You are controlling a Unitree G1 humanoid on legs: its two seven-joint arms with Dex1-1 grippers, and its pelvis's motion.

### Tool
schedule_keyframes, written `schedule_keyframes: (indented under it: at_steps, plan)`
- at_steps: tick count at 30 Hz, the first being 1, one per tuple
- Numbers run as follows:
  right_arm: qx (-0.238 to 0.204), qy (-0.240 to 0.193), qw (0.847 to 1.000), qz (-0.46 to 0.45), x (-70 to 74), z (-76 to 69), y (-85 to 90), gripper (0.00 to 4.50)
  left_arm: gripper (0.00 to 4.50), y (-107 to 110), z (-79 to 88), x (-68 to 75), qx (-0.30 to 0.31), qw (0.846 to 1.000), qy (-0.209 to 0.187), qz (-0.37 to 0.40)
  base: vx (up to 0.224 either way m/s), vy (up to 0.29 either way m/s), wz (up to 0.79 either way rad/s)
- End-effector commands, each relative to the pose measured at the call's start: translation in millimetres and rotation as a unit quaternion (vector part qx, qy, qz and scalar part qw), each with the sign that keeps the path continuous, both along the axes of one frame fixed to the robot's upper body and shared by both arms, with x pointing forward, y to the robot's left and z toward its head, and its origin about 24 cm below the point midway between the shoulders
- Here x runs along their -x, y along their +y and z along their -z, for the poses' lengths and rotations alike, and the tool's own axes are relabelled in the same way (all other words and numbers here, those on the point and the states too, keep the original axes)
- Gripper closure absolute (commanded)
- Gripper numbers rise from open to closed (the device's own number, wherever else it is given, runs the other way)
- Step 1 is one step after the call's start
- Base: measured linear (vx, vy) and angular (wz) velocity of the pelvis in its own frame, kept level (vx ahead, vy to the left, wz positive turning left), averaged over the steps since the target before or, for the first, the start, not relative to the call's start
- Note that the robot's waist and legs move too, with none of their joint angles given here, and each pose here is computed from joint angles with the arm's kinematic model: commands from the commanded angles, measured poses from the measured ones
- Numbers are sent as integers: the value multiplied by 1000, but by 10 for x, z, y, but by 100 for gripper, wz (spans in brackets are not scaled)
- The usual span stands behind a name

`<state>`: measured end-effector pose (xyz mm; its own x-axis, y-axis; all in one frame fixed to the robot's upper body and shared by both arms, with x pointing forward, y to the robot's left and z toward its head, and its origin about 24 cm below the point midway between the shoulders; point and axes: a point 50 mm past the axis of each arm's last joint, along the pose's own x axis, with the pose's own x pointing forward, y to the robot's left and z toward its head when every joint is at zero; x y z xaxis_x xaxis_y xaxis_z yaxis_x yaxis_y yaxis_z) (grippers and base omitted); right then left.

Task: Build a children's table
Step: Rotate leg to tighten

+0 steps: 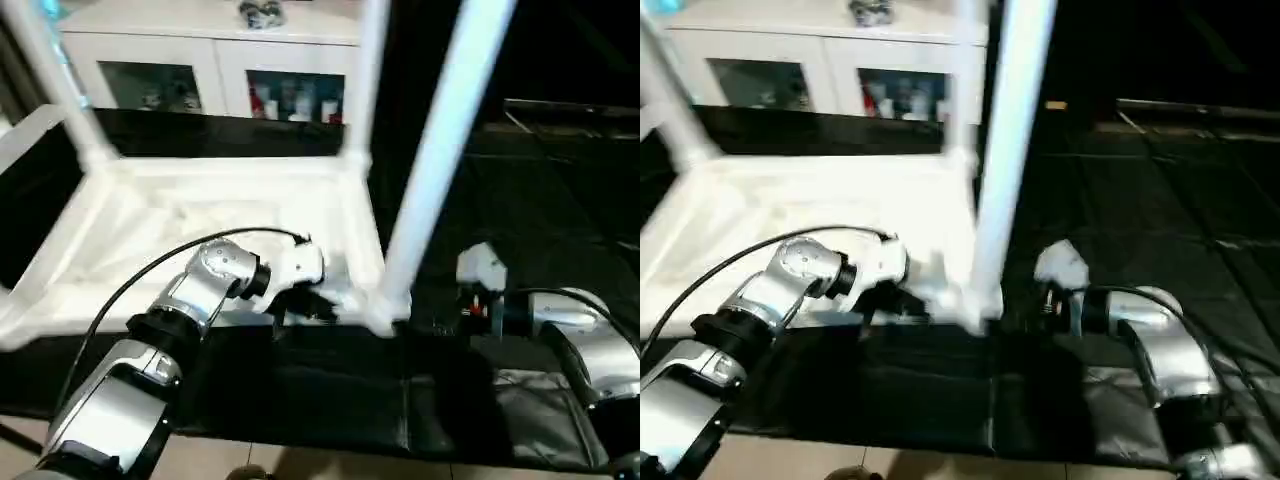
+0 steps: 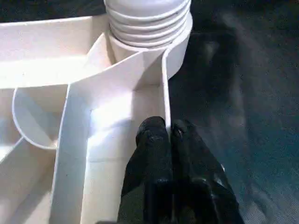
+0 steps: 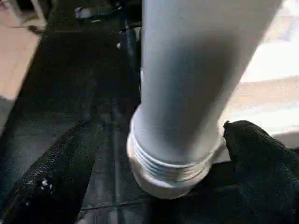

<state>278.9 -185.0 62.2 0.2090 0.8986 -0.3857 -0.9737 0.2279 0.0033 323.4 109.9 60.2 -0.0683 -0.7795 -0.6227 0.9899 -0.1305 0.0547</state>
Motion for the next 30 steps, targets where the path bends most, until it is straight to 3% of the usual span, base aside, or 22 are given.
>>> schedule_keyframes:
  at_steps: [1, 7, 8, 12, 14, 25, 30]
  plan:
    - [20, -3, 999, -29, -33, -10, 25, 4, 450, -96, -24, 52, -26, 998, -5, 64, 0, 0, 0]
    - [13, -11, 999, -51, -83, -11, 105, 4, 450, -96, -23, 79, -23, 996, 3, 81, 0, 0, 0]
    - [12, -11, 998, -53, -84, -13, 111, 30, 450, -97, -22, 84, -22, 996, 5, 83, 0, 0, 0]
    - [7, -4, 998, -58, -90, -15, 122, 41, 450, -88, -16, 101, -22, 995, 9, 92, 0, 0, 0]
    - [3, 3, 998, -61, -93, -10, 131, 75, 450, -80, -12, 106, -23, 995, 11, 95, 0, 0, 0]
    - [-4, 23, 997, -67, -92, 53, 143, 160, 450, -74, 4, 110, -30, 995, 15, 98, 0, 0, 0]
    - [-18, 29, 997, -70, -54, 66, 167, 172, 450, -75, 20, 99, -24, 997, 22, 75, 0, 0, 0]
